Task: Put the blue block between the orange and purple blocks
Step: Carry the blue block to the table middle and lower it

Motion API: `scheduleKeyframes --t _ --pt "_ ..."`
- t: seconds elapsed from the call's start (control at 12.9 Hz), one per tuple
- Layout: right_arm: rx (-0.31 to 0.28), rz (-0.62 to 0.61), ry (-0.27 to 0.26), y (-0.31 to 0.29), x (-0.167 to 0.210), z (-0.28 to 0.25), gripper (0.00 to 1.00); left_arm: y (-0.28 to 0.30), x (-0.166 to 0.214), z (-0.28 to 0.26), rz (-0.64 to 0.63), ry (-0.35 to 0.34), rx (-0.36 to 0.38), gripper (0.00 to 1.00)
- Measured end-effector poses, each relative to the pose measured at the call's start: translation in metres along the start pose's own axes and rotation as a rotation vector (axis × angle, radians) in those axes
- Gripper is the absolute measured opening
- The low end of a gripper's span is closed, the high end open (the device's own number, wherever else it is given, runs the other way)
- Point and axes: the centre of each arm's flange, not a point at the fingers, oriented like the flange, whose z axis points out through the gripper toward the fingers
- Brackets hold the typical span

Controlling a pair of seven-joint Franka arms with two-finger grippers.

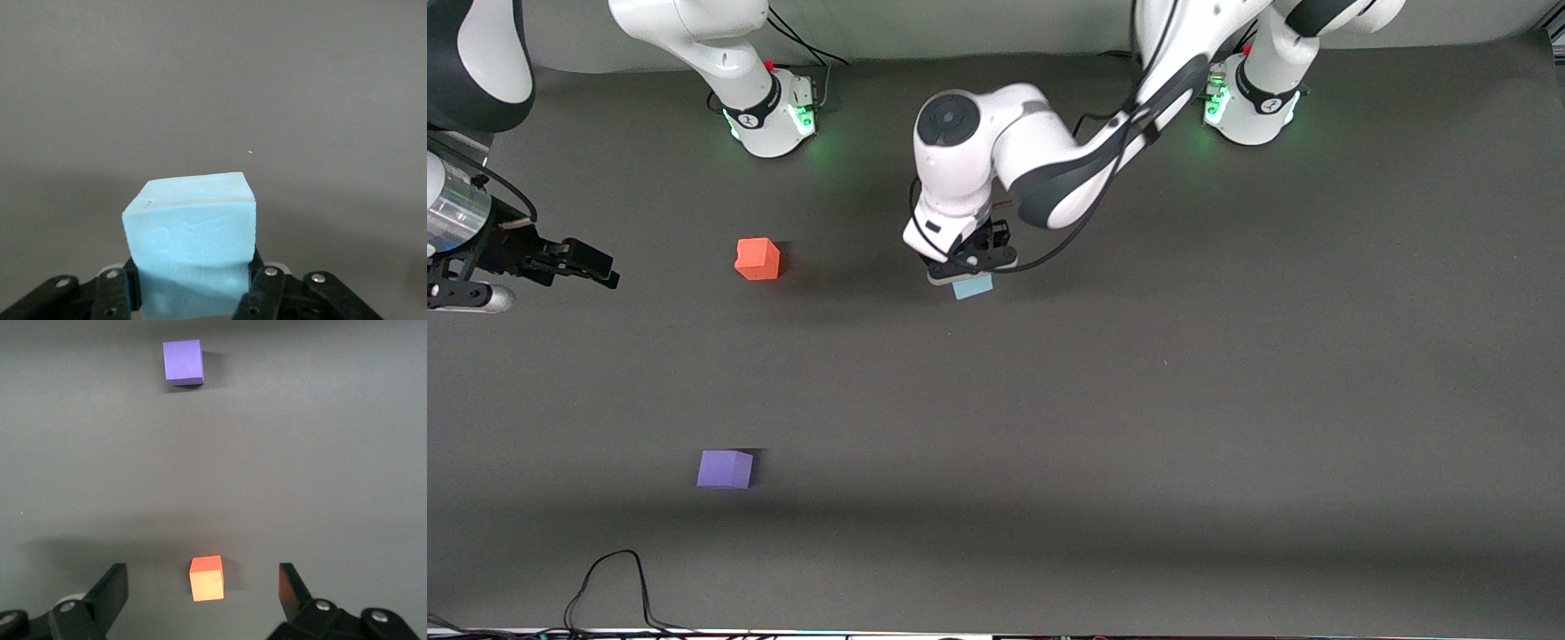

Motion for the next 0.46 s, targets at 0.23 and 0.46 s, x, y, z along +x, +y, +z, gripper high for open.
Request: scheduleKeyframes --t 0.23,0.46 --pt "-0.002 0.000 -0.009 -0.001 0.002 0.005 1.00 0.009 -0.008 0.076 -0.003 0.025 0.016 0.56" --pt "-0.002 0.002 -0.013 -0.002 0.003 0.007 1.00 0.008 -0.010 0.131 0.004 0.036 0.019 0.56"
